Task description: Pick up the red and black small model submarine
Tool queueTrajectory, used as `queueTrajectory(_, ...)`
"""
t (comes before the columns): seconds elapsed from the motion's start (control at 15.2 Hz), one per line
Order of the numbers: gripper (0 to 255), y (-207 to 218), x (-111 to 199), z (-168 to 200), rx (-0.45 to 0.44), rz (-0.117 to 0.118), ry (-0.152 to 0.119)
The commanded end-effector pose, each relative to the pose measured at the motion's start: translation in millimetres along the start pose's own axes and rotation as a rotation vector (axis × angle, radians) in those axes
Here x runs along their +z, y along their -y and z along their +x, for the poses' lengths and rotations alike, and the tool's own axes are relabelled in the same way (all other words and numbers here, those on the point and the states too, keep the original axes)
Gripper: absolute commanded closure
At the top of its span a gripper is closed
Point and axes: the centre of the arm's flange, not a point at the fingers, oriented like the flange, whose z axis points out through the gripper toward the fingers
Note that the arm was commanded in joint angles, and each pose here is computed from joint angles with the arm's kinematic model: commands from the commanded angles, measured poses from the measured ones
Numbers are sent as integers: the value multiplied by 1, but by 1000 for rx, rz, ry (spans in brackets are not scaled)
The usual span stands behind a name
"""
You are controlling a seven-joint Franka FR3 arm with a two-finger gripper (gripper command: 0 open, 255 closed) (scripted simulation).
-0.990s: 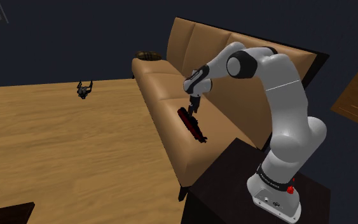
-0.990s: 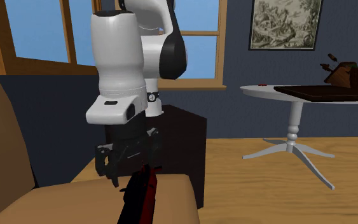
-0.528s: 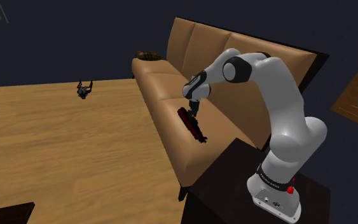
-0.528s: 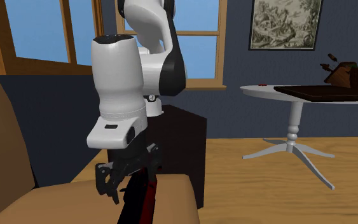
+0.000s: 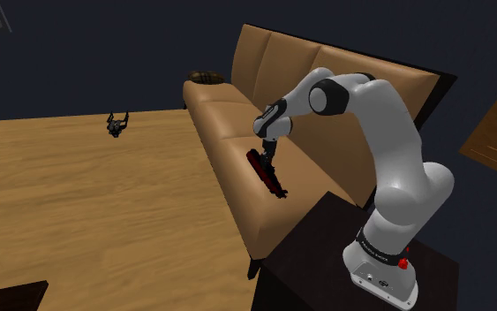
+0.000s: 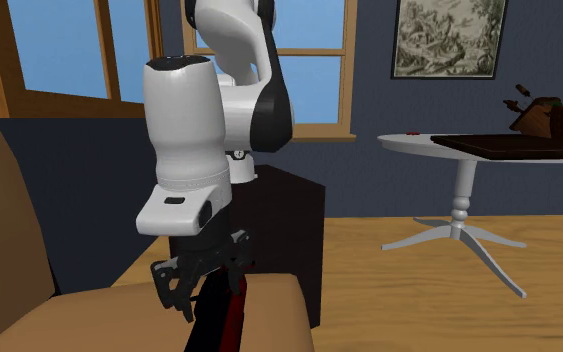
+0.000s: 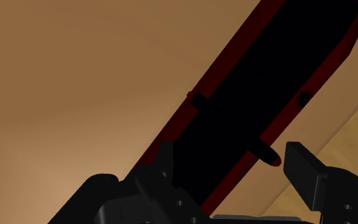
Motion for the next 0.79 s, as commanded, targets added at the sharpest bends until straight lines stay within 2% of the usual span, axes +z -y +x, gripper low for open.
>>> queueTrajectory(0.0, 255, 0, 0, 0, -1, 0, 0)
queueTrajectory(0.13, 255, 0, 1, 0, -1, -1, 0)
queueTrajectory(0.73, 255, 5, -46, -4, -1, -1, 0)
